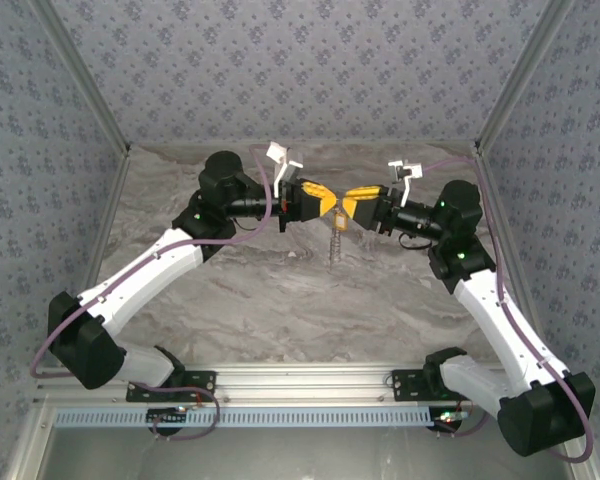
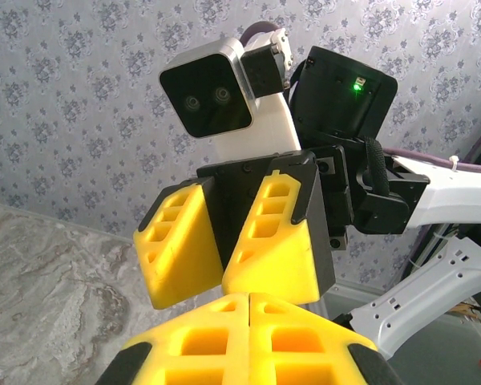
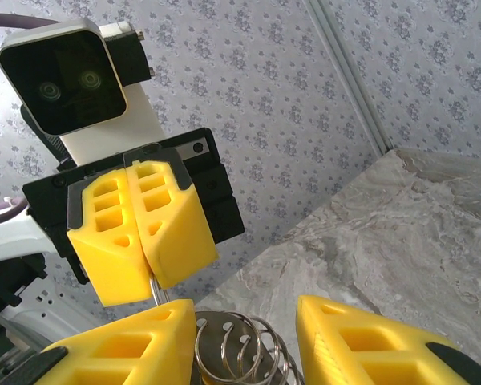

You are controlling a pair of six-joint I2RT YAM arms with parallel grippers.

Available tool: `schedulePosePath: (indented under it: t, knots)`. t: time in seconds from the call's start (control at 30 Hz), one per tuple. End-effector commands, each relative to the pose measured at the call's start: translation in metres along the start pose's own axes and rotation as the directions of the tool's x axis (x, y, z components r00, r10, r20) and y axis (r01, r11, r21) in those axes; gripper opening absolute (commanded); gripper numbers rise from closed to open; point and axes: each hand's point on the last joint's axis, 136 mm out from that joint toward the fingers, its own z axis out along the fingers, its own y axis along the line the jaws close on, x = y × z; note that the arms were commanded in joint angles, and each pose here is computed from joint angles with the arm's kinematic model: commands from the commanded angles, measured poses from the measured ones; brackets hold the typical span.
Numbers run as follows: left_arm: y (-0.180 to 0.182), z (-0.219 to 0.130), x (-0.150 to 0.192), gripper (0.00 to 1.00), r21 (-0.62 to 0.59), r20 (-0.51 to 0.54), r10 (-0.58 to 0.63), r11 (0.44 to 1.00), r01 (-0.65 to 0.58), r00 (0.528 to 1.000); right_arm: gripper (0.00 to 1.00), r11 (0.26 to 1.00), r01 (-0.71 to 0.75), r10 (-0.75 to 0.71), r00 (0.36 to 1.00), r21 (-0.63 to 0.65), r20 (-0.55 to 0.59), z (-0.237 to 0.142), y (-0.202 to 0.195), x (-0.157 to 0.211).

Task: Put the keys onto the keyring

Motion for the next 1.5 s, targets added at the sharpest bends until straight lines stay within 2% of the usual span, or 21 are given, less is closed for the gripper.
schedulePosePath:
  t: [0.0,0.3,0.4,0.63,0.77,1.47]
  knots:
    - [-0.018,-0.002,-0.024,0.0,0.035,0.056,0.068,0.997,-0.07,0.996,0.4,0.998,0.051,-0.05,0.998,-0.026,0.037,0.001,0.014,-0.017]
    - [-0.018,-0.001,-0.025,0.0,0.036,0.056,0.069,0.997,-0.071,0.996,0.4,0.998,0.048,-0.047,0.998,-0.035,0.03,0.005,0.015,-0.014]
    - [-0.018,-0.001,-0.024,0.0,0.035,0.054,0.069,0.997,-0.071,0.996,0.44,0.999,0.031,-0.03,0.999,-0.031,0.015,0.003,0.015,-0.009]
    - [-0.018,-0.002,-0.023,0.0,0.032,0.049,0.069,0.997,-0.071,0.996,0.45,0.998,0.036,-0.04,0.996,0.058,0.075,-0.023,0.003,-0.018]
    - [-0.017,-0.001,-0.023,0.0,0.032,0.049,0.068,0.997,-0.07,0.996,0.45,0.998,0.049,-0.052,0.995,0.043,0.085,-0.027,0.008,-0.022]
    - [-0.016,0.002,-0.024,0.0,0.037,0.044,0.065,0.997,-0.067,0.997,0.42,0.998,0.058,-0.058,0.997,-0.011,0.047,-0.003,0.018,-0.01]
